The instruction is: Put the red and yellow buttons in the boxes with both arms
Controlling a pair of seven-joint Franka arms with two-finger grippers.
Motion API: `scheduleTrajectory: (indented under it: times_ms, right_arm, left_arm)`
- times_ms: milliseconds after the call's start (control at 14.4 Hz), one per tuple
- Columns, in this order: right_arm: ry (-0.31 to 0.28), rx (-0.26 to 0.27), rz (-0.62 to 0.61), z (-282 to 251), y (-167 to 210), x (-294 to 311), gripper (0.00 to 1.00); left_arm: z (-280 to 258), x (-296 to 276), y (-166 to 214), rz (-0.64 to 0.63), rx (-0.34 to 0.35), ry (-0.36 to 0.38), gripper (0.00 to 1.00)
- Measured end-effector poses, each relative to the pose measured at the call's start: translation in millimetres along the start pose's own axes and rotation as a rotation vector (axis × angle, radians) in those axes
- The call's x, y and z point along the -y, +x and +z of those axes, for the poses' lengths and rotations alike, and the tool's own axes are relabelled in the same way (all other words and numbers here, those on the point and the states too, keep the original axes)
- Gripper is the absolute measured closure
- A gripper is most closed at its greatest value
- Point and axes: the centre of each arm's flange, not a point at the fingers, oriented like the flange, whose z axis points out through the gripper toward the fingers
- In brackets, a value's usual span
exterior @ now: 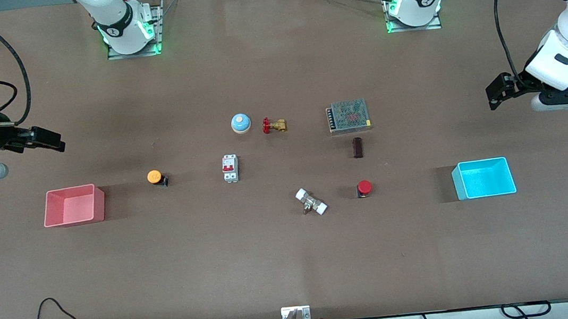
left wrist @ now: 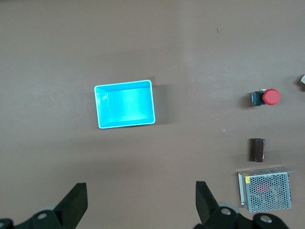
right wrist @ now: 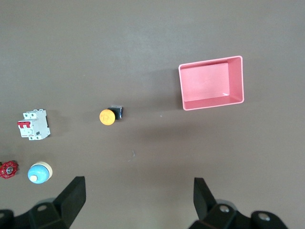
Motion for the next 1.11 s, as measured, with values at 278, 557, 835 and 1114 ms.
scheduleTrajectory:
  times_ms: [278,557,835,1114]
  right_arm:
    - [-0.003,0.017,-0.003,2,-2,1,0.00]
    - [-0.004,0.025,-0.004,4,-2,2,0.00]
    - [-0.014,0.072,-0.029,27,0,15,0.00]
    - [-0.045,0.057,-0.085,84,2,49,0.00]
  left_arm:
    - [0,0,0,0.000,0.000,0.000,0.00]
    - [0,0,0,0.000,0.000,0.000,0.00]
    - [9,-3,0,0.006,0.035,0.000,0.00]
    - [64,-25,11,0.045,0.138,-0.003,0.00]
